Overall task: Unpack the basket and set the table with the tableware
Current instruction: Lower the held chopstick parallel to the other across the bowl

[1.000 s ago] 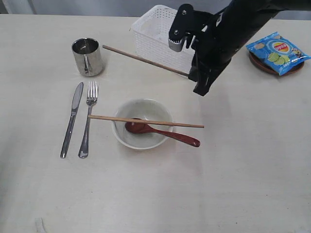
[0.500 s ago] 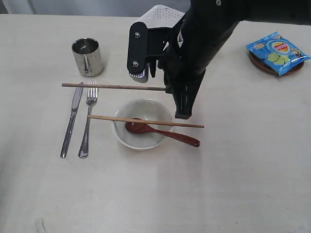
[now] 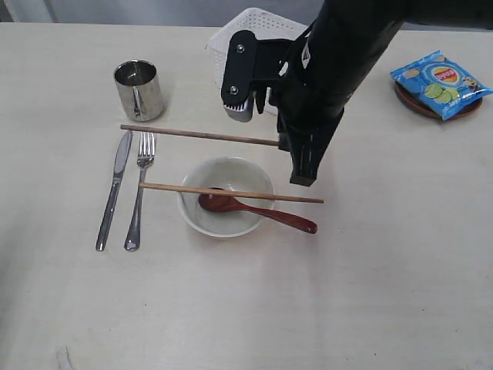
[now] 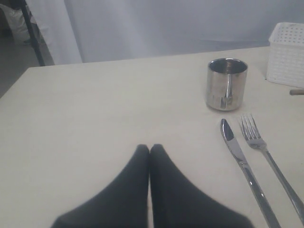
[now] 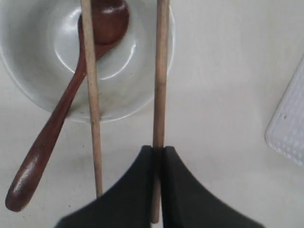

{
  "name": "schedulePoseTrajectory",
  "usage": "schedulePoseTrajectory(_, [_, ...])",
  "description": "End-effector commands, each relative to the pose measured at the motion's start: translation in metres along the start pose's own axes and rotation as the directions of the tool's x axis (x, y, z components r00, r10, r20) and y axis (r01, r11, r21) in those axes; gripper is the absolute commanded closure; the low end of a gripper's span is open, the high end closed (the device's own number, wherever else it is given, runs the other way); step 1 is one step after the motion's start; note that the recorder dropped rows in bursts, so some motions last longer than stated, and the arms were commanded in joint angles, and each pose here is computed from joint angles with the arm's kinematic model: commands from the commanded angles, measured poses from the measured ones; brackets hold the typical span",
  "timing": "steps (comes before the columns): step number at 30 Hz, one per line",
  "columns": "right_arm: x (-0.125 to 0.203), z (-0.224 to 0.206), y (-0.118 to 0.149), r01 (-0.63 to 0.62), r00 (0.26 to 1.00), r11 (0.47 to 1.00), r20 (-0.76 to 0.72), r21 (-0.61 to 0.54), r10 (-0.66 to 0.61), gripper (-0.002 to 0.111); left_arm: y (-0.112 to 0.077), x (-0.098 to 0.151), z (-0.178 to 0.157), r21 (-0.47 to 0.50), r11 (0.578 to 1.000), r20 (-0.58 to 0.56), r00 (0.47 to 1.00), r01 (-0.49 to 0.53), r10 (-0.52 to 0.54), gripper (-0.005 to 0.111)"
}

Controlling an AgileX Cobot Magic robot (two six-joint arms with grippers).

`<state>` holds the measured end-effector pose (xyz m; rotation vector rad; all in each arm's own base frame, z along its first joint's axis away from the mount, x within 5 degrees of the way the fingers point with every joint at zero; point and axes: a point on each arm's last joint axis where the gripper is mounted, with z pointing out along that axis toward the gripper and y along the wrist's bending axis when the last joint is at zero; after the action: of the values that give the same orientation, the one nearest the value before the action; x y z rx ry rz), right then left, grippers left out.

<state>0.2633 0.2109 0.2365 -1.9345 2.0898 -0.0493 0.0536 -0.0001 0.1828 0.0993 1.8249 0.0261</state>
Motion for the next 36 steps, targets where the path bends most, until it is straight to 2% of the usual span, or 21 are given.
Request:
schedulePoseTrajectory(1, [0.006,0.009,0.006,0.008,1.000,1.000,0.008,-0.011,-0.008,0.109,0.000,0.001,0.000,0.004,1.000,0.001,1.000,-0.003,0.003,0.107])
schedulePoseTrajectory(17, [0.013,0.022,0.014,0.030,1.000,0.999,-0.001,-0.013,-0.030,0.109,0.000,0.001,0.000,0.004,1.000,0.001,1.000,-0.003,0.003,0.107])
schedulePoseTrajectory(28, [0.013,0.036,0.012,0.063,0.998,0.998,-0.012,-0.002,-0.063,0.109,0.000,0.001,0.000,0.004,1.000,0.001,1.000,-0.003,0.003,0.107])
schedulePoseTrajectory(30, [0.019,0.037,0.006,0.032,0.999,0.999,-0.016,-0.003,-0.032,0.109,0.000,0.001,0.000,0.004,1.000,0.001,1.000,-0.003,0.003,0.107])
schedulePoseTrajectory(33, [0.030,0.037,-0.001,-0.056,0.998,0.998,-0.005,-0.025,0.056,0.109,0.000,0.001,0.000,0.004,1.000,0.001,1.000,-0.003,0.003,0.107])
schedulePoseTrajectory(36, [0.026,0.037,0.006,0.003,0.999,0.996,0.040,-0.094,0.001,0.109,0.000,0.001,0.000,0.004,1.000,0.001,1.000,-0.003,0.003,0.107])
